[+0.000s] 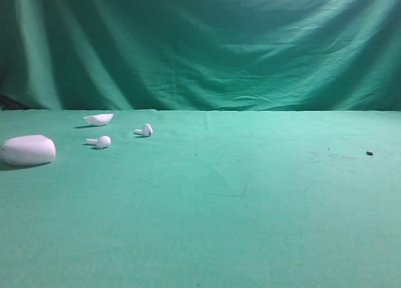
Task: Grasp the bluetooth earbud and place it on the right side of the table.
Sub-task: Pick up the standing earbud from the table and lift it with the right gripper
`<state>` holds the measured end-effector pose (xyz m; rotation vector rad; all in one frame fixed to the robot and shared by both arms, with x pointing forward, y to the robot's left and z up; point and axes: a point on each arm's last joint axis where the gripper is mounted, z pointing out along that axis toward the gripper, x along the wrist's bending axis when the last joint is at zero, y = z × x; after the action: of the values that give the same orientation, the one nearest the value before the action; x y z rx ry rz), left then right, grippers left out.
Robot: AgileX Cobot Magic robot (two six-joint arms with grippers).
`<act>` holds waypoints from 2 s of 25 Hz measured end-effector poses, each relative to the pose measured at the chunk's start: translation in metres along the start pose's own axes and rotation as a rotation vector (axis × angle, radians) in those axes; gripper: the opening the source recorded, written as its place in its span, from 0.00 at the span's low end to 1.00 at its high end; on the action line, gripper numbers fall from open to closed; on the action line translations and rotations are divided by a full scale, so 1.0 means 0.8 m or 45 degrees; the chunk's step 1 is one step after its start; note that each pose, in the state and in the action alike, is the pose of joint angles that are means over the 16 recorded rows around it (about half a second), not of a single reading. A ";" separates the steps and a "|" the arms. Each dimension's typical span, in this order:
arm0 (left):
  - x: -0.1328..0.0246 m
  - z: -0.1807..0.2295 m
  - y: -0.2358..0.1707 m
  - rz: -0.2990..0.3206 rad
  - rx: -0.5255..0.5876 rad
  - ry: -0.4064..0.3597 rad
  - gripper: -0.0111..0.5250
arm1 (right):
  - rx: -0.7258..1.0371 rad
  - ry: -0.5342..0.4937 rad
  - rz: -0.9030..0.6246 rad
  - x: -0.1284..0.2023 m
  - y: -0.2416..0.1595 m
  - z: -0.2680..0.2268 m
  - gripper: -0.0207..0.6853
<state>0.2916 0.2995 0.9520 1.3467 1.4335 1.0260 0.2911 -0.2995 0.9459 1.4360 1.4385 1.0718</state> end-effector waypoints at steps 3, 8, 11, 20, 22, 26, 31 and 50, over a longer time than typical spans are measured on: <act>0.000 0.000 0.000 0.000 0.000 0.000 0.02 | 0.000 0.000 0.000 0.000 0.000 0.000 0.03; 0.000 0.000 0.000 0.000 0.000 0.000 0.02 | 0.000 0.000 0.000 0.000 0.000 0.000 0.03; 0.000 0.000 0.000 0.000 0.000 0.000 0.02 | 0.000 0.000 0.000 0.000 0.000 0.000 0.03; 0.000 0.000 0.000 0.000 0.000 0.000 0.02 | -0.132 0.057 0.150 0.004 0.012 -0.001 0.03; 0.000 0.000 0.000 0.000 0.000 0.000 0.02 | -0.203 0.079 0.199 0.006 0.018 -0.001 0.03; 0.000 0.000 0.000 0.000 0.000 0.000 0.02 | -0.356 0.123 0.295 0.007 0.033 -0.005 0.03; 0.000 0.000 0.000 0.000 0.000 0.000 0.02 | -0.498 0.154 0.350 0.008 0.062 -0.015 0.03; 0.000 0.000 0.000 0.000 0.000 0.000 0.02 | 0.313 0.105 -0.012 0.027 0.183 0.063 0.03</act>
<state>0.2916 0.2995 0.9520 1.3467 1.4335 1.0260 0.3835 -0.2789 1.0707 1.5688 1.6811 0.9844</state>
